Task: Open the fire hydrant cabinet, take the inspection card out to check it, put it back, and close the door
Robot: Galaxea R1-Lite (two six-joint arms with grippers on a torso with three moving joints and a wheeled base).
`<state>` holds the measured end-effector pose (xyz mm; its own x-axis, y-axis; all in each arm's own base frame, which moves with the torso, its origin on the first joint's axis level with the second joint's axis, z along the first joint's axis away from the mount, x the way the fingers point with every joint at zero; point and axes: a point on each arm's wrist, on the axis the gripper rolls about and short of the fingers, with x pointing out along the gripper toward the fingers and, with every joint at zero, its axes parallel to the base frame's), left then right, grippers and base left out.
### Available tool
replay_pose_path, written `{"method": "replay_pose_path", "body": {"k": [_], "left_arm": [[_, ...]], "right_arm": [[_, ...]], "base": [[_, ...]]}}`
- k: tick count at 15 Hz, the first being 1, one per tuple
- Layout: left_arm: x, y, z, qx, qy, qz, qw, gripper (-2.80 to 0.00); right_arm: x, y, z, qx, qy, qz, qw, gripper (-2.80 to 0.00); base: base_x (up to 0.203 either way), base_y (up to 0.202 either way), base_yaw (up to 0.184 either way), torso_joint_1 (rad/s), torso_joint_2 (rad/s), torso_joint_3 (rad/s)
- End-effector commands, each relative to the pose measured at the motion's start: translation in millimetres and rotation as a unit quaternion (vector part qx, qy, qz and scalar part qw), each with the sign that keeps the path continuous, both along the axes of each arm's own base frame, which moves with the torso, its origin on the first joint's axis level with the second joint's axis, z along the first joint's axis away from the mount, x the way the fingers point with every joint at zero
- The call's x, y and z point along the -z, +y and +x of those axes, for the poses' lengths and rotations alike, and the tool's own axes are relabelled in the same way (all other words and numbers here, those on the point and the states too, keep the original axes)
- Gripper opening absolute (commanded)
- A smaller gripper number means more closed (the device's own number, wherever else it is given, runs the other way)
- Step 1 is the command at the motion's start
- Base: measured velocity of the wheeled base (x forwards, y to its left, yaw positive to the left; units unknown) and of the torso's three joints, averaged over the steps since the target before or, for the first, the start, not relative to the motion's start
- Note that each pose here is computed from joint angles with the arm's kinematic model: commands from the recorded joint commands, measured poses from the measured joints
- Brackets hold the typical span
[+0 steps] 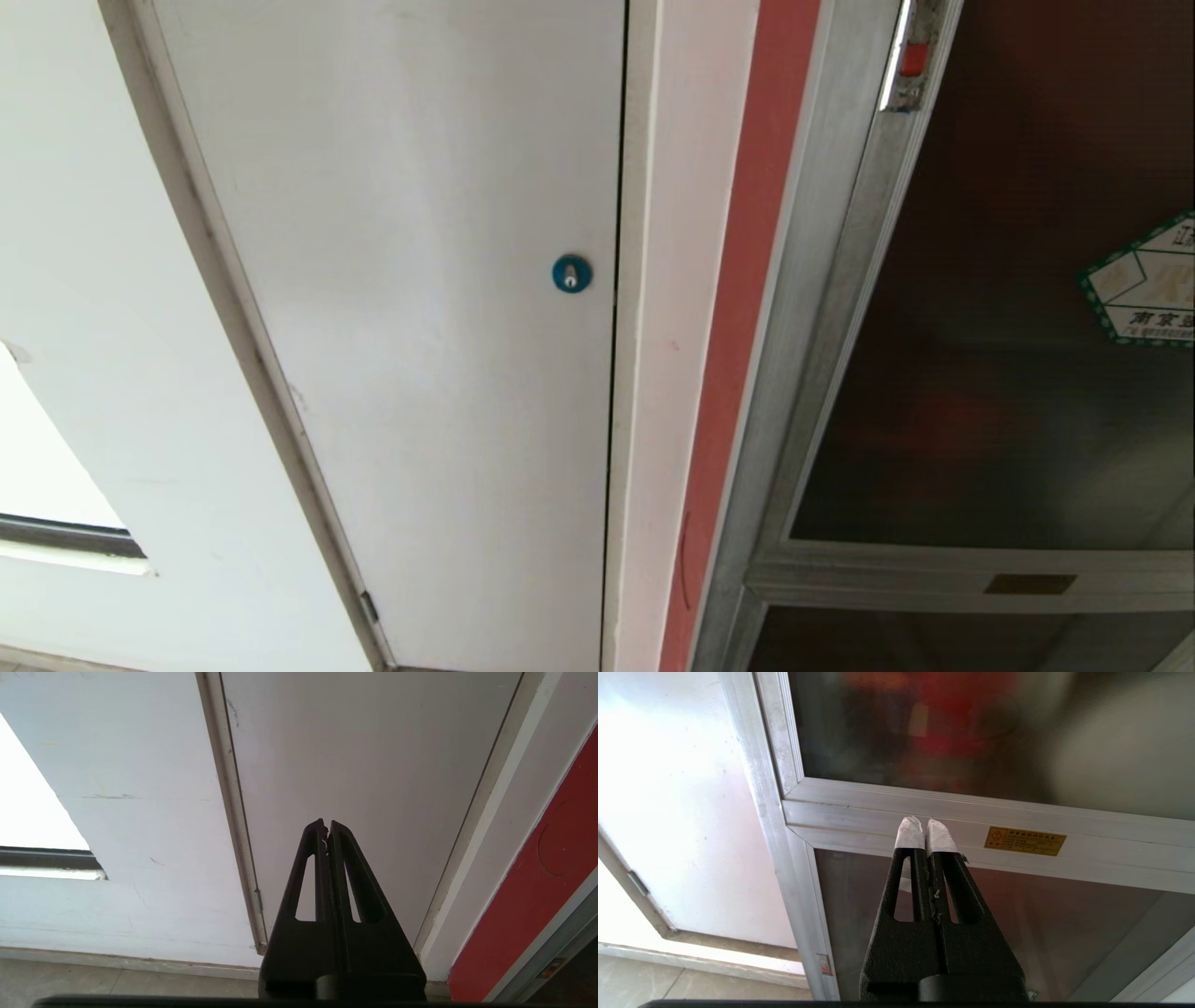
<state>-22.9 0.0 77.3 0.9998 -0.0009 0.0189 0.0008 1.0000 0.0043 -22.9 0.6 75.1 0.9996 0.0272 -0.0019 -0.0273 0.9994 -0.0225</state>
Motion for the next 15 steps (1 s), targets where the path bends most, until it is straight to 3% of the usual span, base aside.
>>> {"method": "replay_pose_path", "body": {"k": [1, 15], "left_arm": [[1.7, 0.0, 0.5, 0.0, 0.003, 0.0, 1.0, -2.8], [1.6, 0.0, 0.5, 0.0, 0.003, 0.0, 1.0, -2.8]], "right_arm": [[0.0, 0.0, 0.0, 0.0, 0.0, 0.0, 1.0, -2.8], [0.0, 0.0, 0.0, 0.0, 0.0, 0.001, 1.0, -2.8]], "base": [[0.0, 0.0, 0.0, 0.0, 0.0, 0.0], [0.0, 0.0, 0.0, 0.0, 0.0, 0.0]]}}
